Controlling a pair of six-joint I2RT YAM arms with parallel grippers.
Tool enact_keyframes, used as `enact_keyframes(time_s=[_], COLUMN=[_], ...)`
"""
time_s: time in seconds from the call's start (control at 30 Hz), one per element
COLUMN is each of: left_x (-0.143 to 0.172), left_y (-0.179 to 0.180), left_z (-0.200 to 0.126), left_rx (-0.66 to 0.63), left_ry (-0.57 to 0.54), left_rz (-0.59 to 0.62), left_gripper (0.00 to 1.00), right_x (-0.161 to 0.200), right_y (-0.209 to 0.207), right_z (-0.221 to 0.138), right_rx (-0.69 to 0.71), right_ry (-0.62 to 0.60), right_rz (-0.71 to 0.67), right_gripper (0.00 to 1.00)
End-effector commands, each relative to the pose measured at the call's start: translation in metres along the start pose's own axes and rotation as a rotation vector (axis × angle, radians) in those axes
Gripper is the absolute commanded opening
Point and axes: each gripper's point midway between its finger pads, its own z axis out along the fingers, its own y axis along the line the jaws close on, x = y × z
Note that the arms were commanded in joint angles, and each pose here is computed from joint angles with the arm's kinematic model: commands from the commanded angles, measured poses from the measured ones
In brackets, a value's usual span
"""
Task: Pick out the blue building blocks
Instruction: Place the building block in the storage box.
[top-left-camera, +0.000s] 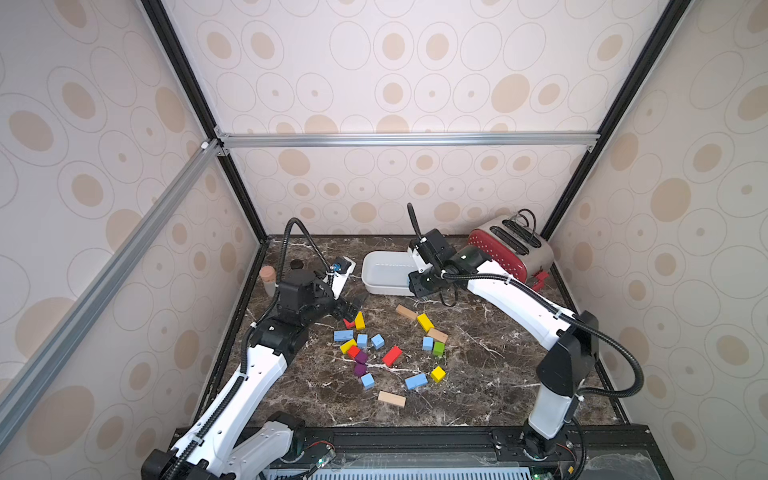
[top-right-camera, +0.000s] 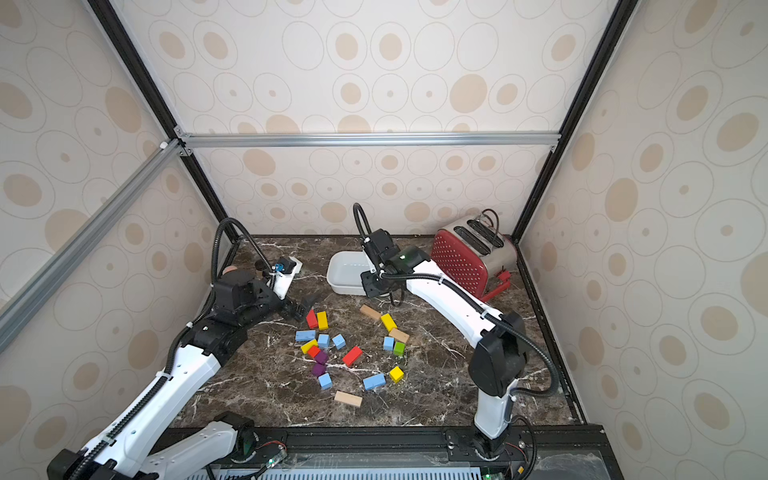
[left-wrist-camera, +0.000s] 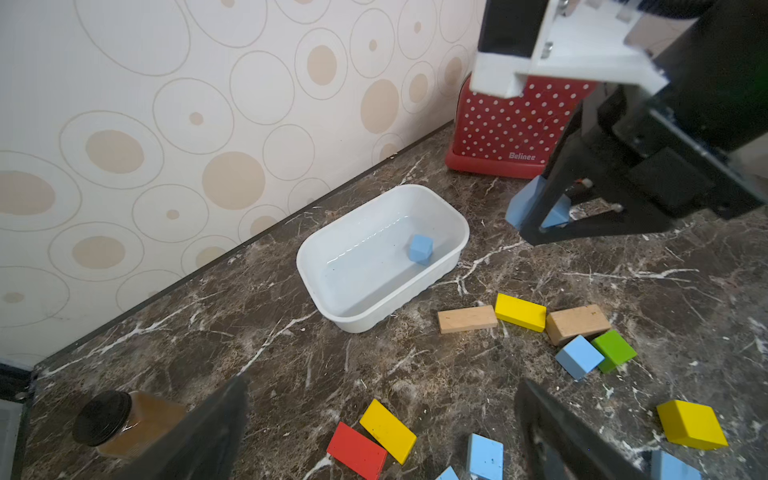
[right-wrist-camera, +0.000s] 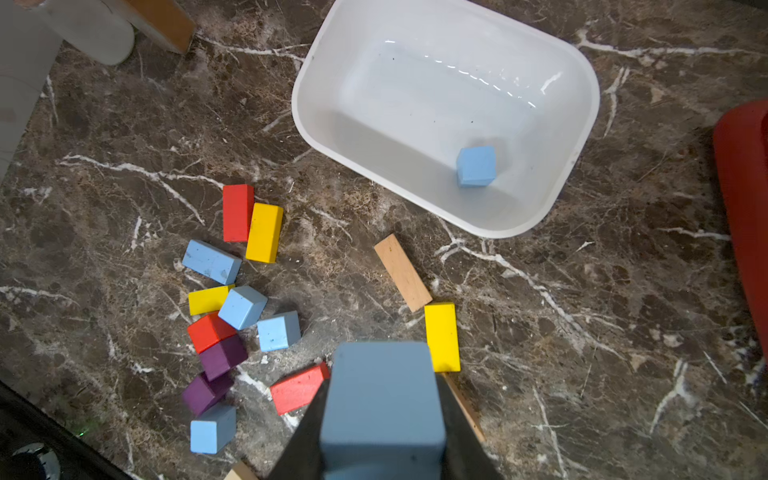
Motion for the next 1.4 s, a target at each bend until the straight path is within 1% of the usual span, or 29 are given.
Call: enact_keyframes(time_s=[0.0, 0.1, 0.33, 0.6, 0.87, 1.1, 1.37], left_x=[-0.011, -0.005, 0.021, 0.038, 0.058, 0.067, 0.073], left_y=[0.012, 0.019, 0.030, 0.035, 0.039, 0.039, 0.039], left_z=[0.003, 0.010, 0.027, 0.042, 0.061, 0.069, 0.068], left_rx=[-0.044, -0.065, -0.112, -0.133, -0.134, -0.131, -0.143], left_ry=[-0.046, -0.046, 0.018, 0.049, 0.096, 0.118, 0.140], left_rz=[-0.003, -0.024, -0.043, -0.076, -0.097, -0.109, -0.132], left_gripper=[0.99, 0.99, 0.99, 0.99, 0.99, 0.99, 0.99], right_x=[-0.017, -0.025, -0.039, -0.055, -0.072, -0.073, -0.069], right_y=[-0.009, -0.018, -0.035, -0.053, -0.075, -0.084, -0.094], right_z=[0.013, 0.034, 0.076, 0.116, 0.152, 0.181, 0.208], right_rx=[0.005, 0.006, 0.004, 0.030, 0.020, 0.023, 0.030], right_ry=[-0.004, 0.013, 0.046, 0.041, 0.031, 0.032, 0.030], right_rz=[-0.015, 0.005, 0.046, 0.062, 0.125, 0.151, 0.218], right_gripper=[0.00, 0.00, 0.00, 0.00, 0.00, 0.00, 0.00])
